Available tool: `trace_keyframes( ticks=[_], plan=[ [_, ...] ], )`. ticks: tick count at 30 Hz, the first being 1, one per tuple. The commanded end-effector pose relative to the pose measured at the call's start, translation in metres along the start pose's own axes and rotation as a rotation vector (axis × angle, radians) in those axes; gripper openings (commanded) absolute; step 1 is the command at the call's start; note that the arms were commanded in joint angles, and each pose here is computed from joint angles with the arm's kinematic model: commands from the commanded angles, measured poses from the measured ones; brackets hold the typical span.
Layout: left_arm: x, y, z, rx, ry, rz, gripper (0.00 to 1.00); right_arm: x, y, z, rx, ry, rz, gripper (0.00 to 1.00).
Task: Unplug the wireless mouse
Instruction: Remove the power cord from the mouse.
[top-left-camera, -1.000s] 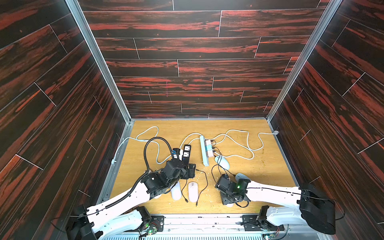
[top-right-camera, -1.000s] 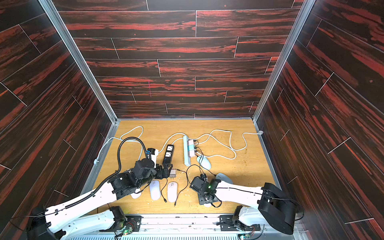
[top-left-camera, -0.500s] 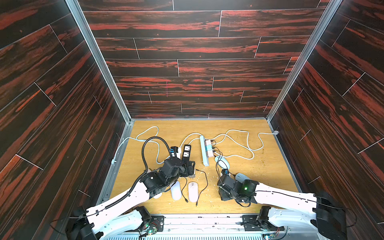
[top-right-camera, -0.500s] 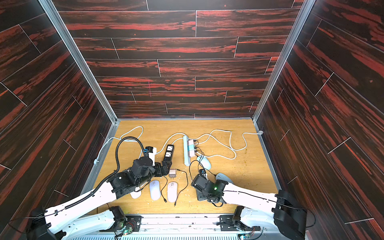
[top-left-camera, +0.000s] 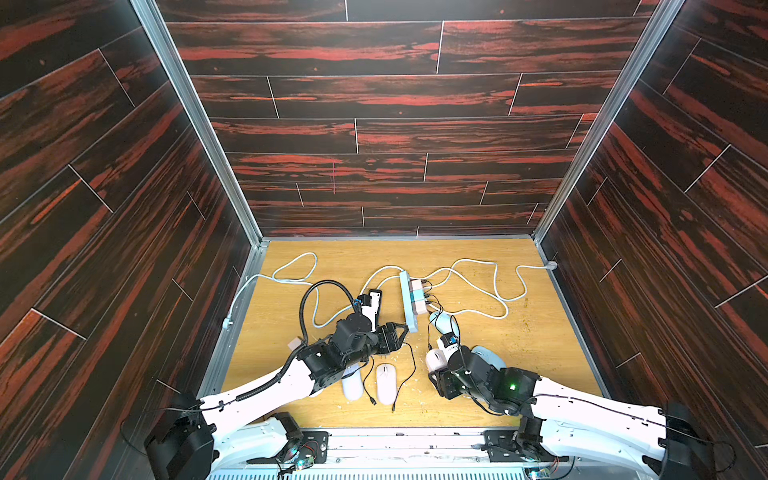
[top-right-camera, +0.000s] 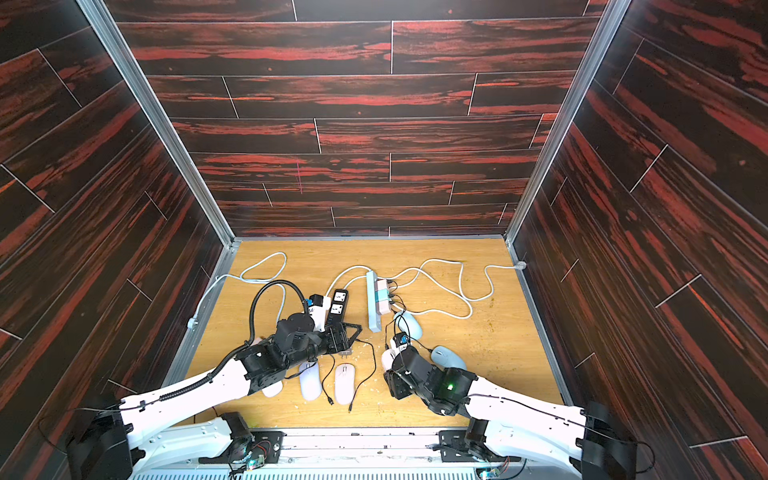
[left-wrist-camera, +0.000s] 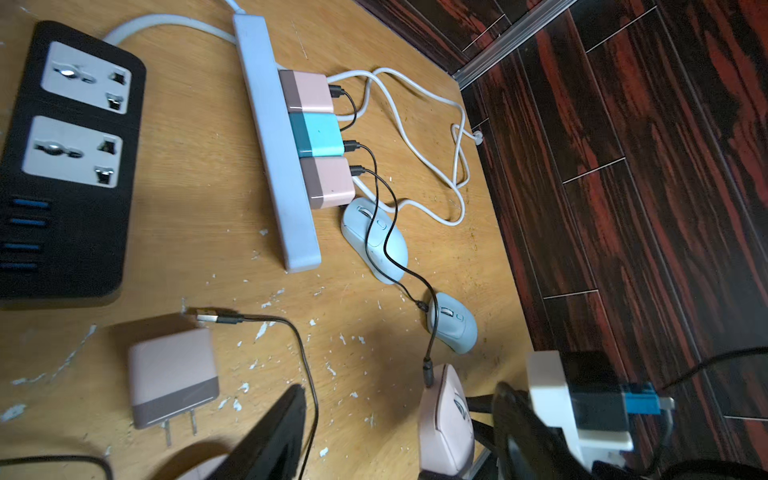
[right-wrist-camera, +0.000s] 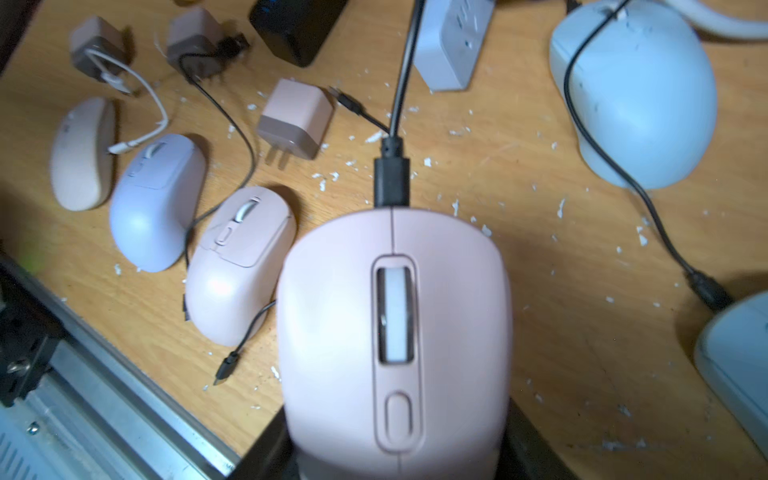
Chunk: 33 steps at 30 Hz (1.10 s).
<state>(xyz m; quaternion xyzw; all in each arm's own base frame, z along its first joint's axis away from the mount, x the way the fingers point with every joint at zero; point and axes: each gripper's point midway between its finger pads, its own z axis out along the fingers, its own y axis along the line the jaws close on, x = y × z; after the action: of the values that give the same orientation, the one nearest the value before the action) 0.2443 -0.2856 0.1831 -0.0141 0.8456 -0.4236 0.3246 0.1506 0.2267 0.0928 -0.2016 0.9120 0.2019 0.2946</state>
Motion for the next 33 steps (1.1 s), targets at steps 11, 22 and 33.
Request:
trace_keyframes(
  ticks=[11,22,33],
  plan=[
    [0.009,-0.042,0.04,0.123,0.078,0.03,0.68,-0.015,0.032,-0.005,-0.156,-0.058,-0.07,0.0],
    [0.032,-0.012,0.044,-0.026,0.197,0.122,0.62,-0.018,0.033,-0.005,-0.166,-0.082,-0.042,0.0],
    [0.023,-0.009,0.058,-0.107,0.206,0.173,0.49,-0.014,0.037,-0.004,-0.187,-0.052,-0.051,0.0]
  ],
)
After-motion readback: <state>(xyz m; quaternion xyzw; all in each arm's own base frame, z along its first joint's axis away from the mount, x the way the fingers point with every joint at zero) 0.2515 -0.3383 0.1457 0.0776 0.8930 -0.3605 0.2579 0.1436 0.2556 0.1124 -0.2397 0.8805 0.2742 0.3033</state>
